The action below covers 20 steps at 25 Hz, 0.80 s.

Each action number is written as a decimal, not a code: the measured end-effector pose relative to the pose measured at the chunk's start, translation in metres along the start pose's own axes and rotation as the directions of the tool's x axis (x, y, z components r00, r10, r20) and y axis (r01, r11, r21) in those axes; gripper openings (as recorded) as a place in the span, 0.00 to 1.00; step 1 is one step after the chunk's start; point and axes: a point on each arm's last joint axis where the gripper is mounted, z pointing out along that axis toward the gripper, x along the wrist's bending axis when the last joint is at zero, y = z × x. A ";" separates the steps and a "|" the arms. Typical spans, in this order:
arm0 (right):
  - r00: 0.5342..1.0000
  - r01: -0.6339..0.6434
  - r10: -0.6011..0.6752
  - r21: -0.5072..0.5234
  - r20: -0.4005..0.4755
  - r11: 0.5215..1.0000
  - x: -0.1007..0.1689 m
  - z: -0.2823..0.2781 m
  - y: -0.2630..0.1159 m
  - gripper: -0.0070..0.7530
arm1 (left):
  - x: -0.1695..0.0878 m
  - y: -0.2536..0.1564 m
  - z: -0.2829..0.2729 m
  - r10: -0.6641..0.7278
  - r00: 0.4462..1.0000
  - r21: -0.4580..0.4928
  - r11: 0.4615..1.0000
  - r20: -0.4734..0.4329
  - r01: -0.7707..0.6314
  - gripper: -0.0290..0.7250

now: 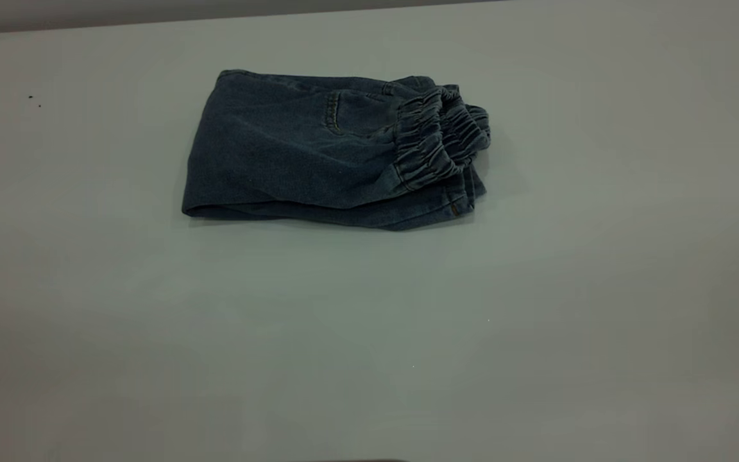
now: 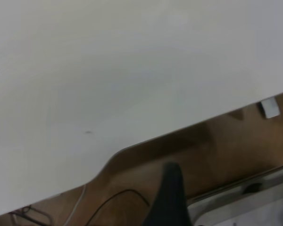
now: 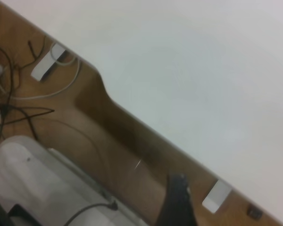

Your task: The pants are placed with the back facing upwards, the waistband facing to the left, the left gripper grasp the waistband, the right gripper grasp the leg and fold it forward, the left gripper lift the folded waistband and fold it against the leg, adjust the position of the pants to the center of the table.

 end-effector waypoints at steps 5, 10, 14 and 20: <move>1.000 0.005 -0.005 -0.028 0.000 1.000 0.000 -0.003 -0.005 0.63 | 0.001 0.000 0.000 0.006 1.000 0.002 1.000 -0.013 -0.006 0.80; 1.000 0.006 -0.006 -0.035 0.000 0.999 0.000 -0.003 -0.005 0.63 | 0.001 0.000 0.000 0.006 1.000 0.002 1.000 -0.013 -0.006 0.80; 1.000 -0.015 0.016 -0.045 0.017 0.999 -0.001 -0.004 -0.005 0.63 | 0.001 0.000 0.000 0.004 1.000 0.002 1.000 -0.014 -0.004 0.80; 0.958 -0.184 0.217 -0.179 0.186 0.966 -0.006 -0.012 -0.011 0.63 | 0.003 -0.003 -0.005 -0.064 0.994 -0.039 0.997 -0.089 0.061 0.80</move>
